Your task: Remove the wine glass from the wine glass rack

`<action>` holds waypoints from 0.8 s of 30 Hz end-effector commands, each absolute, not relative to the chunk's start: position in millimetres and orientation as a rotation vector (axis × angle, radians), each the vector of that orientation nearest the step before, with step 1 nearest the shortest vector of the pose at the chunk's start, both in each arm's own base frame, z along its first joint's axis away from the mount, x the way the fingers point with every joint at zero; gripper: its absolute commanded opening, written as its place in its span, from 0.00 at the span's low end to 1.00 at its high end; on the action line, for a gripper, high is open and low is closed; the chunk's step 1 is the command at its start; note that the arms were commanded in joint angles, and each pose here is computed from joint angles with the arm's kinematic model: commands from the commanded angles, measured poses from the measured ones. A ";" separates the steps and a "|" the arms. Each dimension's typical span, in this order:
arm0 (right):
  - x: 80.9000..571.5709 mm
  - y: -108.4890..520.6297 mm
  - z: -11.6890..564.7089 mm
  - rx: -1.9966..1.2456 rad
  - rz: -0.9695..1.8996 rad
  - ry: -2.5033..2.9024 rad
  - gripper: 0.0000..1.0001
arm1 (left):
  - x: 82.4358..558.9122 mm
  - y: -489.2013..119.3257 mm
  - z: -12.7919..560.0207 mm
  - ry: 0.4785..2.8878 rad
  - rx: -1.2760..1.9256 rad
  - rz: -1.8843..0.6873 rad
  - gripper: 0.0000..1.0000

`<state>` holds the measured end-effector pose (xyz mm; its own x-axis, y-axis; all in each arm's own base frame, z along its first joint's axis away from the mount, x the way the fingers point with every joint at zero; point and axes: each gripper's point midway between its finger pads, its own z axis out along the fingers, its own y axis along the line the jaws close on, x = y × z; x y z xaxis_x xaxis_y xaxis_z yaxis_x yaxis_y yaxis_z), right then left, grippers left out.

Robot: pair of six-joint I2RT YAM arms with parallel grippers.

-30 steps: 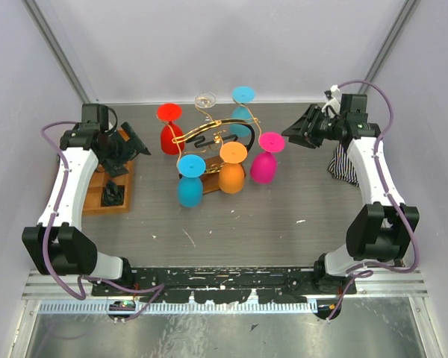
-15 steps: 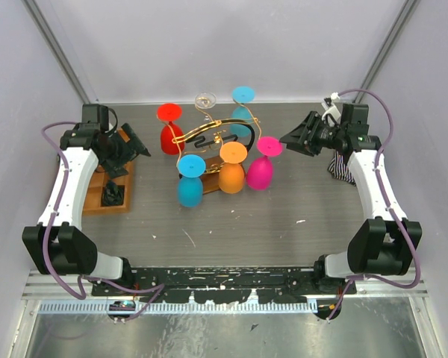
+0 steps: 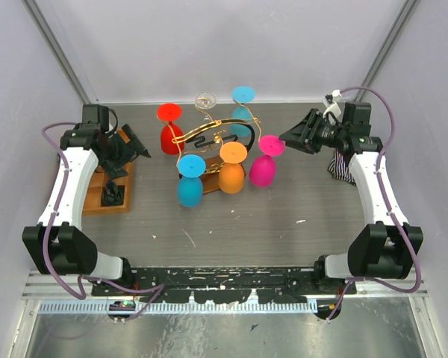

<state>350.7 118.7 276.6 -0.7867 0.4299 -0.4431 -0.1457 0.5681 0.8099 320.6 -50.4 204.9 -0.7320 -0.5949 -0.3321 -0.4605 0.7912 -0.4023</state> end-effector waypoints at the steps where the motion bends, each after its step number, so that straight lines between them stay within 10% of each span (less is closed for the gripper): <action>1: 341.9 129.1 306.2 0.117 1.253 2.108 0.49 | 318.5 -52.4 200.3 2.558 -0.775 -0.413 0.99; 8: 337.0 132.8 292.0 0.093 1.245 2.182 0.45 | 318.9 -54.6 197.3 2.567 -0.782 -0.428 0.99; 14: 336.0 134.0 299.1 0.071 1.247 2.165 0.02 | 317.6 -53.1 197.1 2.570 -0.773 -0.414 0.99; 24: 335.3 144.3 323.5 0.078 1.397 2.108 0.01 | 315.7 -53.1 193.9 2.587 -0.766 -0.409 0.99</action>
